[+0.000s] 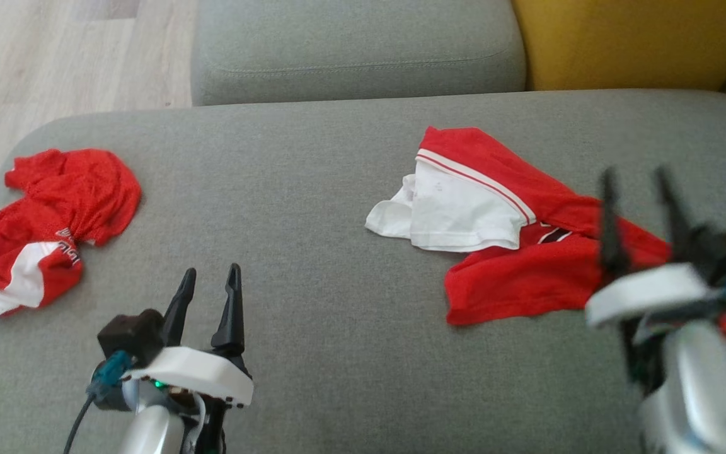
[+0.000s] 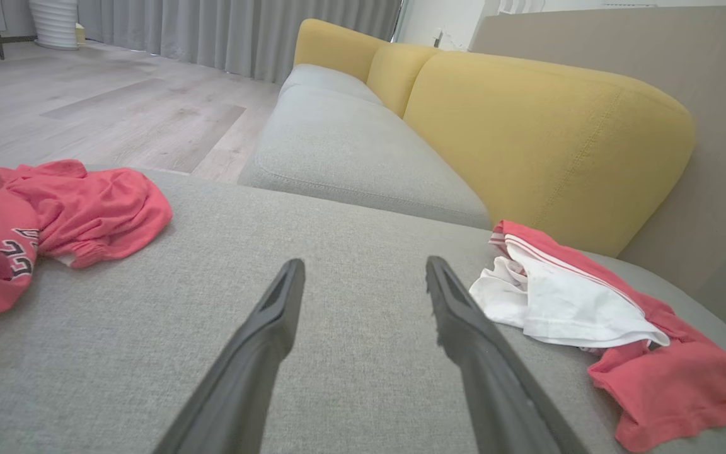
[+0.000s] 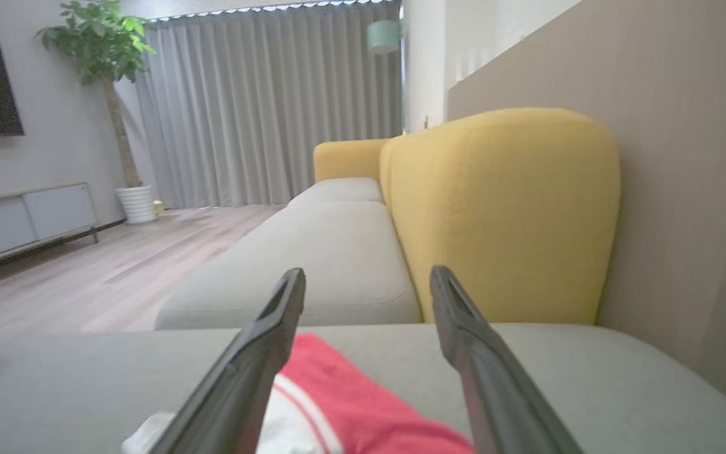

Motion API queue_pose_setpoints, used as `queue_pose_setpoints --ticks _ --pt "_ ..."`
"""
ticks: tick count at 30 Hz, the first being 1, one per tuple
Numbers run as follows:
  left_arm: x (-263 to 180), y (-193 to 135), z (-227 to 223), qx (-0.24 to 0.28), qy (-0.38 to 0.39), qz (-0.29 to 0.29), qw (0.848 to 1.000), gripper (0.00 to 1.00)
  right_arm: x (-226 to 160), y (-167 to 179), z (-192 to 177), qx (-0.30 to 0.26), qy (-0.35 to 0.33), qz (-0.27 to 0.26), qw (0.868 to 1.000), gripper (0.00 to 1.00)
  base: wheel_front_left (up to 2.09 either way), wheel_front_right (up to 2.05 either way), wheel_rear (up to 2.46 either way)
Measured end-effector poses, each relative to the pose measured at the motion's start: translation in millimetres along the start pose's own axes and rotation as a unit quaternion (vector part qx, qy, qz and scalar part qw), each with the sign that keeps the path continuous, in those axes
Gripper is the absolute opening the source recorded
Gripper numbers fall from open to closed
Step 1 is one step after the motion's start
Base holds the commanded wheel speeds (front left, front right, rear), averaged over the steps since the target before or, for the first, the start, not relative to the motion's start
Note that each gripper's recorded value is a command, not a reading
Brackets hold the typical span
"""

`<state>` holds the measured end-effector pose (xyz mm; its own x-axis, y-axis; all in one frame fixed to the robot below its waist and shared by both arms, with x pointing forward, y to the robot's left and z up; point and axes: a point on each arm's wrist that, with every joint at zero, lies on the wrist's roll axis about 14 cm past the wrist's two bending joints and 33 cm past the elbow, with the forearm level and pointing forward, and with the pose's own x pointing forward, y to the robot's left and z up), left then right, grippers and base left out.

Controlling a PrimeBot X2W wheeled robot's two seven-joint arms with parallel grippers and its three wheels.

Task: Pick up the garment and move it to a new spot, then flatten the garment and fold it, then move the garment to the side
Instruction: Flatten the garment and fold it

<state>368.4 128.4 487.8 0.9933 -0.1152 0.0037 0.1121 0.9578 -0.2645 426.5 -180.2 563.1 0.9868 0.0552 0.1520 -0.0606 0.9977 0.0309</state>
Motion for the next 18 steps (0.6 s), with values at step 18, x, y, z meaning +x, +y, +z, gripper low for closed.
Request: queue_pose_setpoints --ticks 18 --pt "0.9 1.0 3.8 -0.003 -0.007 0.002 1.000 1.00 -50.0 80.0 -46.4 0.031 0.060 0.115 0.991 1.00 0.00 0.00 0.00"
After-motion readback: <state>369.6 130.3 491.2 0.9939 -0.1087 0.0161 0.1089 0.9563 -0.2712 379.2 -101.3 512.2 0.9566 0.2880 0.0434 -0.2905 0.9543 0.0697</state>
